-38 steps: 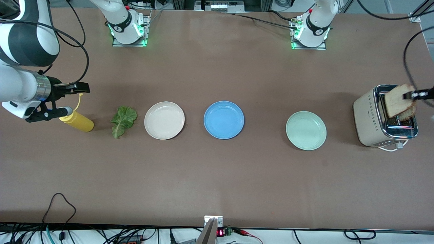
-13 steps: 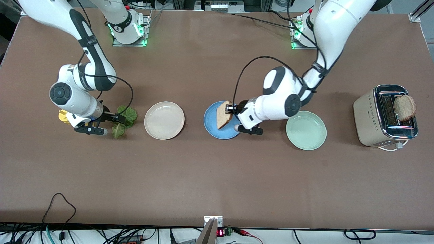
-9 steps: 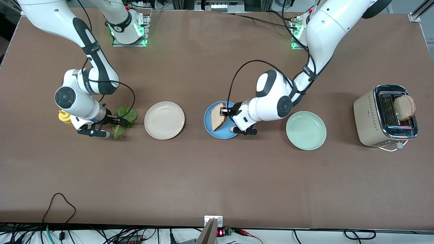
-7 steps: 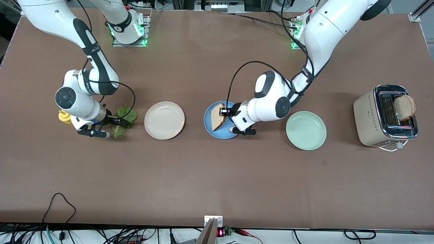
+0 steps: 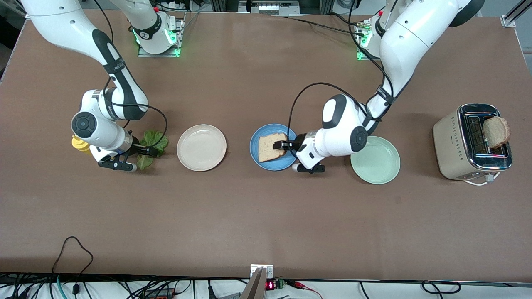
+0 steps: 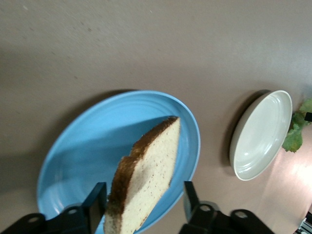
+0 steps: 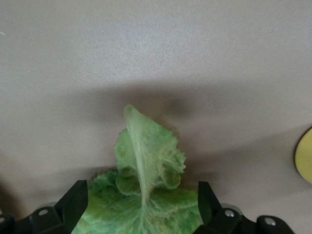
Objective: Make sandwich in blue plate with both arms
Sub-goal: 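Release the bread on the blue plate and withdraw the left gripper, then carry the lettuce with the right gripper onto the bread on the blue plate, then open the right gripper and move it back toward the mustard bottle, then grasp the yellow mustard bottle with the right gripper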
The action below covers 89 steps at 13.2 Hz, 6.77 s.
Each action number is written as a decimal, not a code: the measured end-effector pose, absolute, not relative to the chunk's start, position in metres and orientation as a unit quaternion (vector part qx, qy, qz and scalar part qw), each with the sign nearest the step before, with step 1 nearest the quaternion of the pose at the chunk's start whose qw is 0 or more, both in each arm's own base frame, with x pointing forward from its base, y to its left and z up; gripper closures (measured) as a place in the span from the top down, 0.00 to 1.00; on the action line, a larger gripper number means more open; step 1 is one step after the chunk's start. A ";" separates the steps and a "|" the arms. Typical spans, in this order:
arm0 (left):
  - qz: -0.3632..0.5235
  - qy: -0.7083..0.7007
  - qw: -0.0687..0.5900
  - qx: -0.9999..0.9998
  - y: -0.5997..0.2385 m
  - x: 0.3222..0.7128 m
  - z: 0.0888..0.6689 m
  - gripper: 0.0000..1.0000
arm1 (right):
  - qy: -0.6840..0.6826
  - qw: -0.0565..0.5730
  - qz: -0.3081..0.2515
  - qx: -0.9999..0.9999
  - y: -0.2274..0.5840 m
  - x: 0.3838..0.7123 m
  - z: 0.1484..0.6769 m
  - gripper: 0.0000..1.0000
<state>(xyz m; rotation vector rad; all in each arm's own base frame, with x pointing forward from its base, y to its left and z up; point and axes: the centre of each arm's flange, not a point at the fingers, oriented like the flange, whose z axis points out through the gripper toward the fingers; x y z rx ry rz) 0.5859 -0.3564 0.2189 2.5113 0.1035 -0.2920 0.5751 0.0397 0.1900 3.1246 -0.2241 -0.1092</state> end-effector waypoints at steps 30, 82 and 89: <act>0.009 0.024 -0.028 0.999 -0.011 0.587 0.579 1.00 | -0.314 -0.041 -0.118 0.941 0.296 0.575 0.345 0.06; 0.029 0.044 -0.010 0.999 -0.002 0.537 0.592 1.00 | 0.072 -0.030 -0.105 0.991 0.012 0.583 0.450 1.00; 0.018 0.030 -0.010 0.999 -0.009 0.539 0.585 1.00 | 0.276 -0.062 -0.083 0.955 -0.104 0.557 0.447 1.00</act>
